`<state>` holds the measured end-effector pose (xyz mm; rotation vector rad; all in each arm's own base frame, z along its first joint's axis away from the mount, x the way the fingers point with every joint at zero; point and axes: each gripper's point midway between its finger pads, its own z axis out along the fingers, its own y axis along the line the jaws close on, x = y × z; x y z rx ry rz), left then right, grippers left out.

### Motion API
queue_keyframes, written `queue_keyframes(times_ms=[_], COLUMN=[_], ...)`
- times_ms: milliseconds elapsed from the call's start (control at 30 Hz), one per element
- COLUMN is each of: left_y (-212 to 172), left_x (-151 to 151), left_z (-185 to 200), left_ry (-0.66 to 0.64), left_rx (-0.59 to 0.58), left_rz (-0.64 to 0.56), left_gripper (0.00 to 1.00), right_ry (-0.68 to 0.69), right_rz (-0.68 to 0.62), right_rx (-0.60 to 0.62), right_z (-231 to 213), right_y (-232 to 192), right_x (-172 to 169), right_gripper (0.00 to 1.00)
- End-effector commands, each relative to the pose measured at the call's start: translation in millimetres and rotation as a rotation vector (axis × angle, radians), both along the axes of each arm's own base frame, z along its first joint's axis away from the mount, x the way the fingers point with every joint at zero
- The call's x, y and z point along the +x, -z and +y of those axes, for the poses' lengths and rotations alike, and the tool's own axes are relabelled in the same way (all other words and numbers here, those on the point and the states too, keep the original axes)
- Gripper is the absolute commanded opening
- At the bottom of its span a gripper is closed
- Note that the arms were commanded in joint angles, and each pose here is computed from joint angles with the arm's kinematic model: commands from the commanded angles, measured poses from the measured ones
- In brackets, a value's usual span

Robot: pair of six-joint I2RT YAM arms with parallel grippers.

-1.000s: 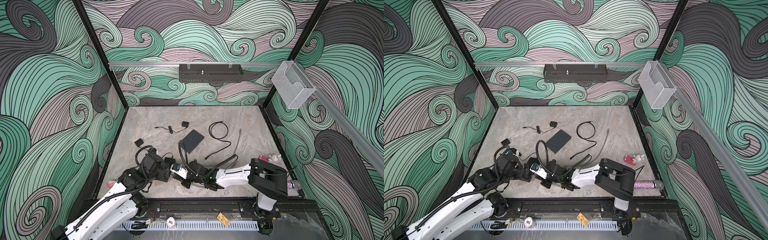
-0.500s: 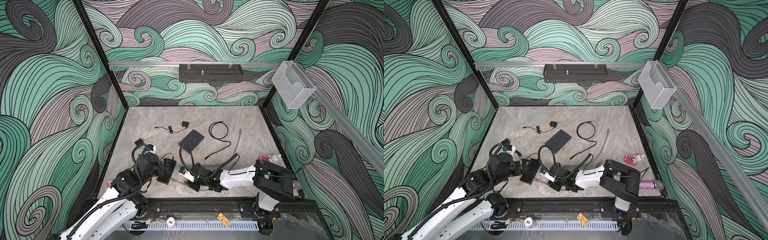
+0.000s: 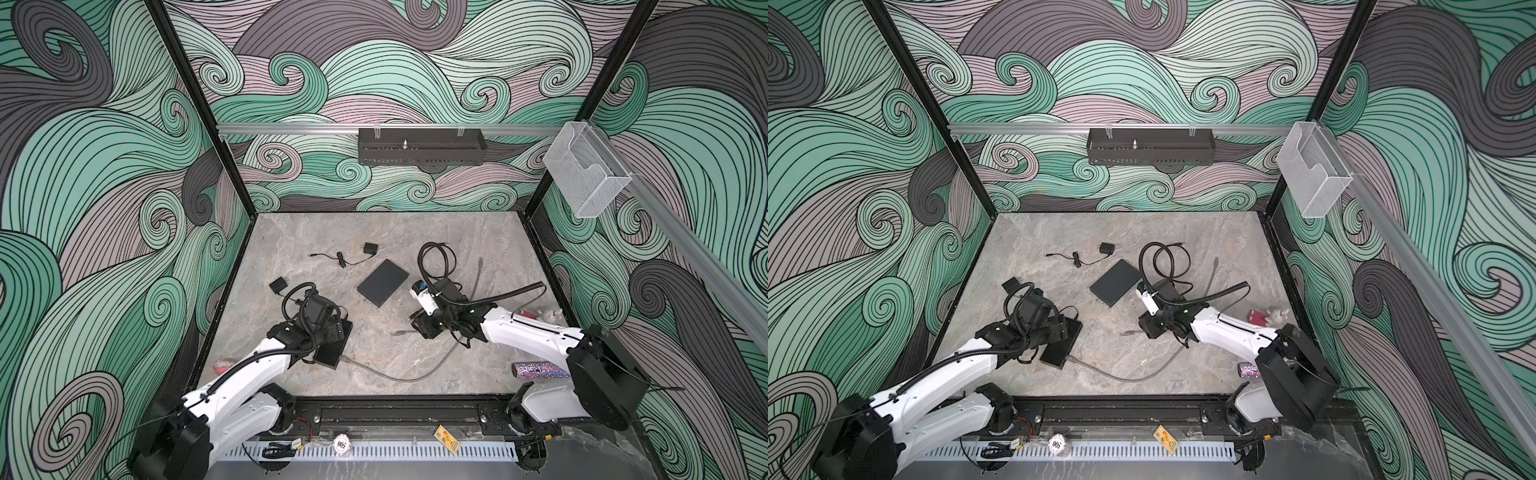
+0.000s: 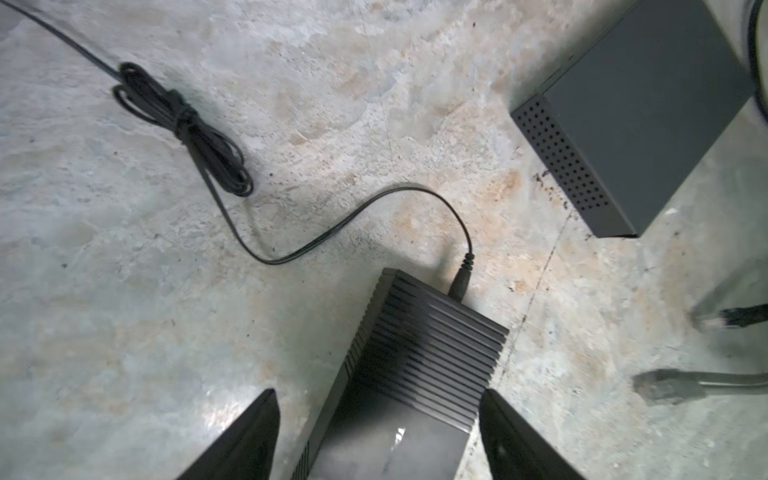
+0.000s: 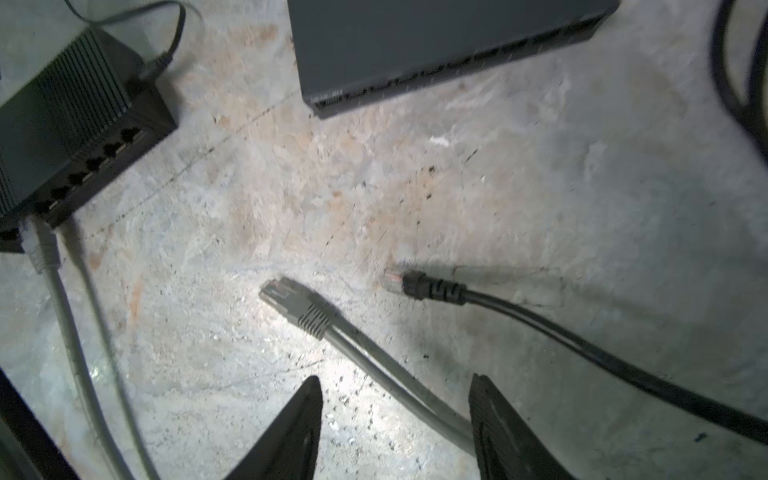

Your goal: Insert the plug into the switch port

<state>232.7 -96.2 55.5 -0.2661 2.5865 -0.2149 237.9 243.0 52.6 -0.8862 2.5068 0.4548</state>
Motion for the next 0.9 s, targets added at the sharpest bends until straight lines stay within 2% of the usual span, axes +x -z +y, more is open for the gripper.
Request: queue_keyframes(times_ms=[0, 100, 300, 433, 500, 567, 600, 733, 867], left_y=[-8.8, 3.5, 16.3, 8.9, -0.3, -13.9, -20.7, -50.9, -82.2], left_x=[14.4, 11.4, 4.2, -0.5, -1.5, -2.1, -2.7, -6.4, -10.1], left_z=[-13.7, -19.8, -39.9, -43.1, -37.7, -31.8, -30.2, -29.9, -43.0], left_ry=[0.052, 0.072, 0.085, 0.078, 0.07, 0.064, 0.063, 0.09, 0.167], left_rx=[-0.038, -0.064, -0.184, -0.224, -0.205, -0.19, -0.19, -0.226, -0.328], left_rz=[-0.017, 0.017, 0.081, 0.088, 0.07, 0.036, 0.021, -0.059, -0.166], left_gripper=[0.69, 0.66, 0.65, 0.68, 0.7, 0.73, 0.73, 0.74, 0.74], right_ry=[-0.045, -0.089, -0.13, -0.224, -0.259, -0.275, -0.281, -0.318, -0.376], right_rz=[0.096, 0.113, 0.051, -0.002, 0.001, 0.042, 0.049, 0.003, -0.068], right_rx=[-0.032, -0.021, -0.151, -0.228, -0.244, -0.257, -0.248, -0.183, -0.157], right_z=[-0.6, 5.2, 12.1, 27.1, 34.4, 34.7, 36.7, 45.7, 47.7], right_y=[13.4, 20.6, 30.1, 33.4, 38.0, 44.4, 45.0, 34.9, 17.5], right_x=[-15.5, -20.0, -9.2, -10.8, -13.9, -20.8, -22.7, -27.7, -31.1], right_gripper=[0.56, 0.58, 0.6, 0.59, 0.5, 0.31, 0.26, 0.18, 0.09])
